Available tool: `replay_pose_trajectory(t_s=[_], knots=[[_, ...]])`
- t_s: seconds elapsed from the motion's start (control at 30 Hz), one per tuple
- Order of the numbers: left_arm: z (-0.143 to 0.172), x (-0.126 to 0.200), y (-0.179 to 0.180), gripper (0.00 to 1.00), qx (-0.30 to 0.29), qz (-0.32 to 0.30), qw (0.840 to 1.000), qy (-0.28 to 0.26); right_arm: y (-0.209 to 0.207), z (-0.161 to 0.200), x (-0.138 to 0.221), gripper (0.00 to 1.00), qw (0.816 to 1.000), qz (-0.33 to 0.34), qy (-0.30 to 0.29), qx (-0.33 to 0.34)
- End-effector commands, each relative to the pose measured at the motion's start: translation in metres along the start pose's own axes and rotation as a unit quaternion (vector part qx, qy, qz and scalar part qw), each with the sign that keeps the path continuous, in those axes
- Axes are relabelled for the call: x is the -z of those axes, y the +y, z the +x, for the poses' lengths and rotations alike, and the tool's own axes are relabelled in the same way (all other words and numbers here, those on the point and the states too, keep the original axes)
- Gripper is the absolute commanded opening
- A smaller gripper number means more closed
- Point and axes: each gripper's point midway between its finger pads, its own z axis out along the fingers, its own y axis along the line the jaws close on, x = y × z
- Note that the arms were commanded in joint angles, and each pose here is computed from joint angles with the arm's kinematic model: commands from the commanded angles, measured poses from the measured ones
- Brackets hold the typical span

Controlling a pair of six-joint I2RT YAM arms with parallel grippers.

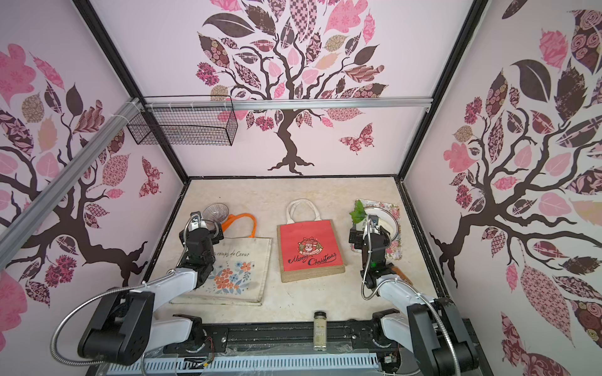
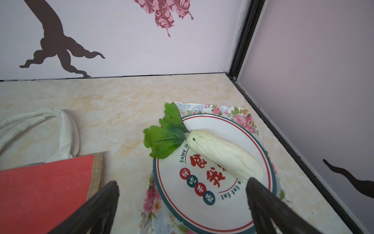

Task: Put away the canvas bag
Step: Reset both arms

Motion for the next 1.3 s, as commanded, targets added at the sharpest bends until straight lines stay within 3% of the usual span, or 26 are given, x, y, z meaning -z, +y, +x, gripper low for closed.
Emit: replay_pose_trajectory(t_s=[0.0,0.1,0.2,0.37,0.5,0.63,1.27], knots=[[0.002,-0.010,-0.009,0.98,0.031,0.049,0.998,-0.040,0.004,-0.025,-0.004,1.00,0.998,-0.008,-0.068,-0.003],[0.016,-0.022,-0.006,0.98,0.052,0.067,0.995,-0.045,0.011,-0.011,-0.014,1.00,0.999,-0.019,-0.050,0.004],[0.019,-0.025,-0.013,0.98,0.043,0.085,0.995,-0.020,0.008,-0.004,-0.023,1.00,0.999,-0.001,-0.048,-0.007],[0.017,-0.027,-0.022,0.98,0.032,0.109,0.993,-0.023,0.008,0.004,-0.036,1.00,0.999,-0.010,-0.038,-0.017],[0.019,-0.029,-0.032,0.98,0.021,0.138,0.990,-0.008,0.005,0.014,-0.051,1.00,0.998,-0.049,-0.003,-0.046],[0.019,-0.031,-0.036,0.98,0.027,0.161,0.987,-0.001,0.005,0.015,-0.051,1.00,0.997,-0.061,-0.004,-0.052],[0.018,-0.031,-0.034,0.98,0.030,0.162,0.986,-0.005,0.003,0.016,-0.050,1.00,0.997,-0.058,-0.008,-0.051]])
